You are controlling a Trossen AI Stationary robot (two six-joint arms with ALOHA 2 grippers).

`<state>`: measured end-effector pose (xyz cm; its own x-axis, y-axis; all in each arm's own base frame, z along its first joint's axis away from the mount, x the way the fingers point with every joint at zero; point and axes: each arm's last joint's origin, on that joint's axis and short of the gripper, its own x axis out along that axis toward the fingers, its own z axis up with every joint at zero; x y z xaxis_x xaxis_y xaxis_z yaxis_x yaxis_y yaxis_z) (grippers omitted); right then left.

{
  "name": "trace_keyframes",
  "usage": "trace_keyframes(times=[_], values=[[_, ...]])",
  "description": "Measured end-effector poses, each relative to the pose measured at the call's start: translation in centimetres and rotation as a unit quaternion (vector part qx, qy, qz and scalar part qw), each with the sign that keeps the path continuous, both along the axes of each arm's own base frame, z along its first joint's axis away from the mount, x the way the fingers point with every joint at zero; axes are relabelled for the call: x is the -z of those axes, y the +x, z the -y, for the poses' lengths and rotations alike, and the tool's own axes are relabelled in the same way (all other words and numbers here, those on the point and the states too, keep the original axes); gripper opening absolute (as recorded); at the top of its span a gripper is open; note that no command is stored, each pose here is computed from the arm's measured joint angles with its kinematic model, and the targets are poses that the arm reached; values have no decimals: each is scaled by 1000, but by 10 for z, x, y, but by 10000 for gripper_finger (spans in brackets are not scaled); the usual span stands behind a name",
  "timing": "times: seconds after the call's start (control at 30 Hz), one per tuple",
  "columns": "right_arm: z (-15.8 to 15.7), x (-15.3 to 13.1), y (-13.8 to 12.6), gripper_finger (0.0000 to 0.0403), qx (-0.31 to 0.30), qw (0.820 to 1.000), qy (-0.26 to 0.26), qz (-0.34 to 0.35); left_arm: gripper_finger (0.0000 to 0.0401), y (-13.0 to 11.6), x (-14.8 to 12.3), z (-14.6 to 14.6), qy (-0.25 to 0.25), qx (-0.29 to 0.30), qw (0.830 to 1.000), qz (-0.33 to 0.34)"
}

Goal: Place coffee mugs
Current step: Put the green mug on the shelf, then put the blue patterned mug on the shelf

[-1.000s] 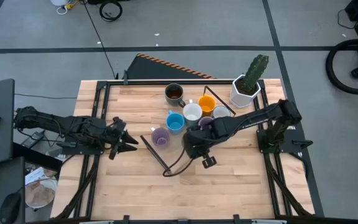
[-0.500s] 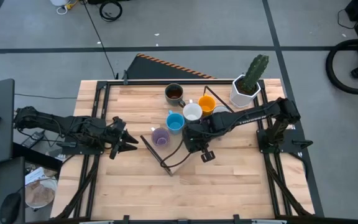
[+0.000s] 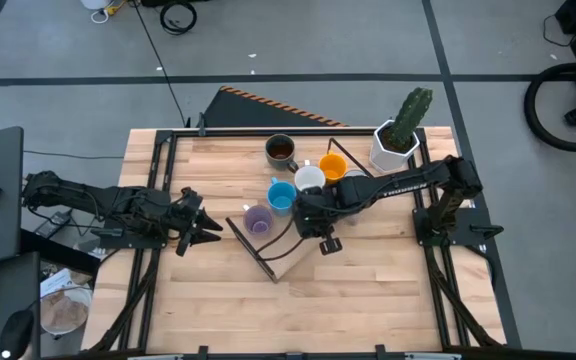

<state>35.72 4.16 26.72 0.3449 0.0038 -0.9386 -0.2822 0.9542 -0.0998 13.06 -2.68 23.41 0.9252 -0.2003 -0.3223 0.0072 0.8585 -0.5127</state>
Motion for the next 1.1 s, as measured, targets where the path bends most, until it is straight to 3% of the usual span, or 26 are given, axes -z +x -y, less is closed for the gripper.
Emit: trace_keyframes(times=[0.33,0.6,0.83,1.1], values=[[1,1,1,98,14,1000,5,-1,172,0,0,-1,9,-8,1000,2],[-2,-8,2,153,37,999,18,6,172,0,1,-1,36,-7,999,4],[-6,-16,1,201,43,999,21,9,172,-1,3,-1,22,-13,1000,-14],[-6,-28,-4,223,46,998,31,28,172,-1,4,-2,11,-20,1000,-19]])
